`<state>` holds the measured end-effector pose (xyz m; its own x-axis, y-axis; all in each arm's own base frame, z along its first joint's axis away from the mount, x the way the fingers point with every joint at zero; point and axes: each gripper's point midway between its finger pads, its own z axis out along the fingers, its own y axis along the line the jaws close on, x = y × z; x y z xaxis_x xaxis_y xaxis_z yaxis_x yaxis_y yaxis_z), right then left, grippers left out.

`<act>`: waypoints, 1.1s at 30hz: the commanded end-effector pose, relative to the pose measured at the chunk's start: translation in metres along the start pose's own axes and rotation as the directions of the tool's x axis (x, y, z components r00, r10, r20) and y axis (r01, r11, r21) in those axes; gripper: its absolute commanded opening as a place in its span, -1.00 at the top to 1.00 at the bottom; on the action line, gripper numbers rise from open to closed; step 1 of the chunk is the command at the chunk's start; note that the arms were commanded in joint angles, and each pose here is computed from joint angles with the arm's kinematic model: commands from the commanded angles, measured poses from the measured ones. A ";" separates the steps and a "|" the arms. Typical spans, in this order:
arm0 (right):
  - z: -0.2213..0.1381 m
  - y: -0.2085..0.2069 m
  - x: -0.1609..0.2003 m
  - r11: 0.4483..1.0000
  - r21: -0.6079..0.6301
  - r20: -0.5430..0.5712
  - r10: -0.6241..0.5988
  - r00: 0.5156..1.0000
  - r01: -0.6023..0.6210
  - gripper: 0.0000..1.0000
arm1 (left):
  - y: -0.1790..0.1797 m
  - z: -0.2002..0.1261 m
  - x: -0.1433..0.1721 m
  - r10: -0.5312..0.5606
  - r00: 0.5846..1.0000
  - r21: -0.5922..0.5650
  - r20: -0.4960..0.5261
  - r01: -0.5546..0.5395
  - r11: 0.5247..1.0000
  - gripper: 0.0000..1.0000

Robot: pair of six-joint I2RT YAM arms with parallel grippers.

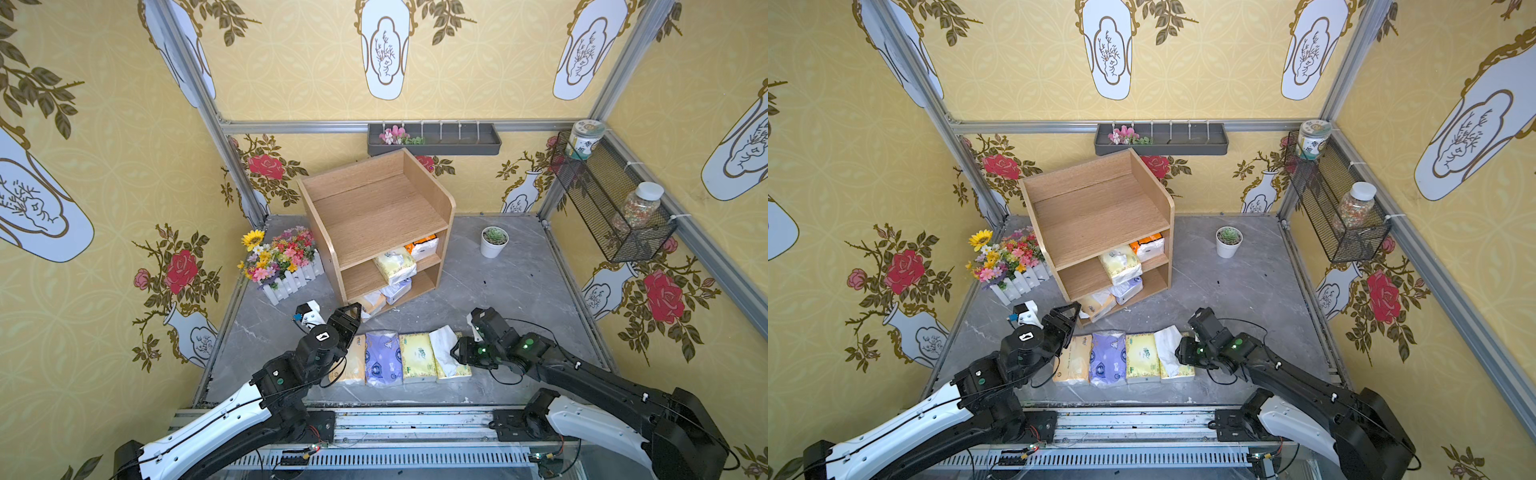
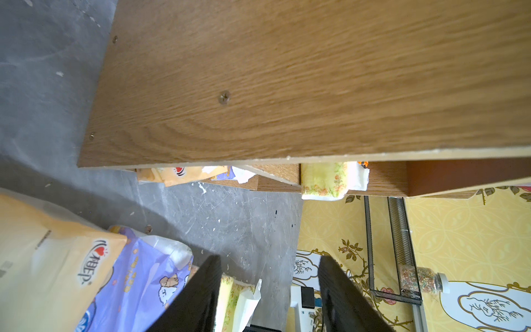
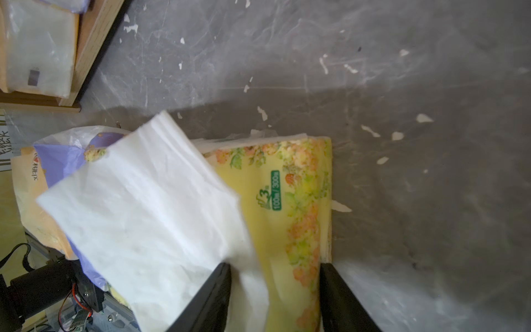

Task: Remove the tissue boxes from the shelf
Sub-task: Move the box of tissues to the center of the board.

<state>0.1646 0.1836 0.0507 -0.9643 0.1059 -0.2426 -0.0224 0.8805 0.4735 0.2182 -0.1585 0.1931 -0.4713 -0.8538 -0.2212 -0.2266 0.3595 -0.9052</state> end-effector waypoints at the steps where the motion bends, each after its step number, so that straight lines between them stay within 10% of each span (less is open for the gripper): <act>1: 0.005 0.014 -0.007 1.000 -0.019 0.044 -0.007 0.999 0.008 -0.07 | -0.002 0.000 0.001 -0.006 1.000 0.012 -0.003 0.006 1.000 -0.20; 33: 0.043 0.108 0.015 0.978 -0.173 0.067 -0.104 0.992 0.114 -0.09 | -0.002 0.001 0.004 -0.016 1.000 0.018 -0.022 0.017 1.000 -0.19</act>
<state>0.1523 0.2839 0.0499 -0.9506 0.0070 -0.3102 -0.1701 0.8244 0.5399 0.2169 -0.1598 0.1895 -0.4790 -0.8530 -0.2074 -0.2329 0.3512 -0.9069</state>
